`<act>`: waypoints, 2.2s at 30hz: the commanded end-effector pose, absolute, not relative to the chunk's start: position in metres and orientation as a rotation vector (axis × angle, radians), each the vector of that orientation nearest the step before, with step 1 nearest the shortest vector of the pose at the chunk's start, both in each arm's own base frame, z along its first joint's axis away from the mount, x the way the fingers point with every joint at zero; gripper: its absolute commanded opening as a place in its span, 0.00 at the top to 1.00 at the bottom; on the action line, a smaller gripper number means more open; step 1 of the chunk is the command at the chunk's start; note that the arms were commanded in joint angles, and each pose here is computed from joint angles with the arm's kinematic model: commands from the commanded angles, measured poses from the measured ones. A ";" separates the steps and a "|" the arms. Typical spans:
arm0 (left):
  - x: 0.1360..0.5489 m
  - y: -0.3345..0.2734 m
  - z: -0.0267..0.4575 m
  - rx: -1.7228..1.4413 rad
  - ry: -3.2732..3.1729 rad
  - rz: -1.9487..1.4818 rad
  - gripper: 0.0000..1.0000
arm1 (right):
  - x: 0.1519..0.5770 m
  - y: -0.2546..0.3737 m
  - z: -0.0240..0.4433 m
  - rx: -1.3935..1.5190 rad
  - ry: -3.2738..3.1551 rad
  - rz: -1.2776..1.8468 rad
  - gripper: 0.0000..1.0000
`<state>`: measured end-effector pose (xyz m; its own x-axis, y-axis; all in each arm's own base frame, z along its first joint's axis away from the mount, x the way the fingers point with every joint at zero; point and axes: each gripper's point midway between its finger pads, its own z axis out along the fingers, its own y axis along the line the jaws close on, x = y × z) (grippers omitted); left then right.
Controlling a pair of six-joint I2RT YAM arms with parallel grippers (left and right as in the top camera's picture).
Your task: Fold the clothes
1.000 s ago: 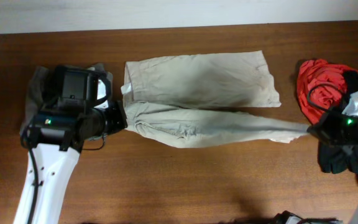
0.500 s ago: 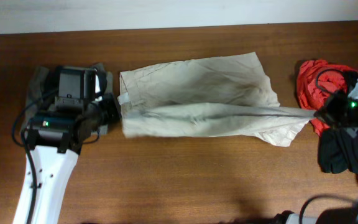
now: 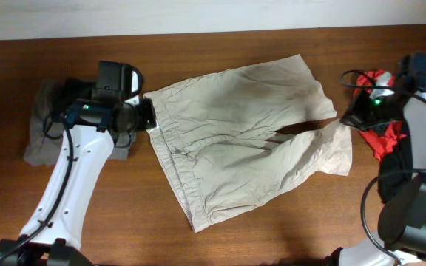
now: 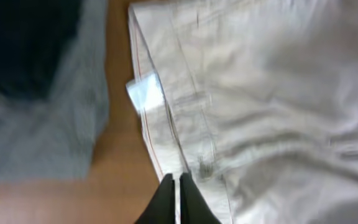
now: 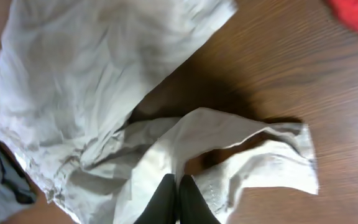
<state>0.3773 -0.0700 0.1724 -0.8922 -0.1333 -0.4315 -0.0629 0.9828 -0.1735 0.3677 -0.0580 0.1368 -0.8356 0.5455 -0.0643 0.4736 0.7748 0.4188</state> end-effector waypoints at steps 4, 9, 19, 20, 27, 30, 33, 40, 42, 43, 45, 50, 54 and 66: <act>0.335 -0.100 0.196 0.003 2.728 -0.420 0.83 | 0.371 -0.056 0.146 0.793 2.771 0.580 0.96; 0.280 -0.125 0.191 0.130 2.883 -0.439 0.68 | 0.369 -0.055 0.145 0.797 2.779 0.582 0.96; 0.173 -0.185 0.125 0.406 3.195 -0.529 0.54 | 0.365 -0.053 0.145 0.808 2.795 0.587 0.96; 0.163 -0.189 0.119 0.416 3.223 -0.565 0.54 | 0.364 -0.053 0.145 0.809 2.797 0.587 0.96; 0.140 -0.196 0.090 0.356 3.297 -0.613 0.50 | 0.363 -0.053 0.145 0.812 2.802 0.588 0.96; 0.135 -0.192 0.083 0.252 3.337 -0.590 0.41 | 0.362 -0.052 0.145 0.814 2.805 0.589 0.96; 0.135 -0.189 0.074 0.206 3.343 -0.585 0.28 | 0.362 -0.052 0.145 0.814 2.805 0.590 0.96; 0.133 -0.174 0.055 -0.044 3.388 -0.705 0.14 | 0.361 -0.052 0.145 0.816 2.808 0.591 0.96; 0.137 -0.173 0.051 -0.098 3.373 -0.754 0.14 | 0.361 -0.052 0.145 0.816 2.808 0.591 0.96; 0.140 -0.173 0.050 -0.118 3.360 -0.781 0.14 | 0.361 -0.052 0.145 0.816 2.808 0.591 0.96; 0.147 -0.175 0.048 -0.166 3.337 -0.829 0.14 | 0.361 -0.052 0.145 0.816 2.808 0.591 0.96; 0.148 -0.176 0.033 -0.263 3.394 -0.818 0.14 | 0.361 -0.052 0.145 0.815 2.807 0.590 0.96; 0.140 -0.176 0.019 -0.323 3.480 -0.800 0.18 | 0.361 -0.052 0.145 0.816 2.807 0.591 0.96; 0.142 -0.180 0.006 -0.364 3.502 -0.811 0.44 | 0.361 -0.052 0.145 0.816 2.807 0.591 0.96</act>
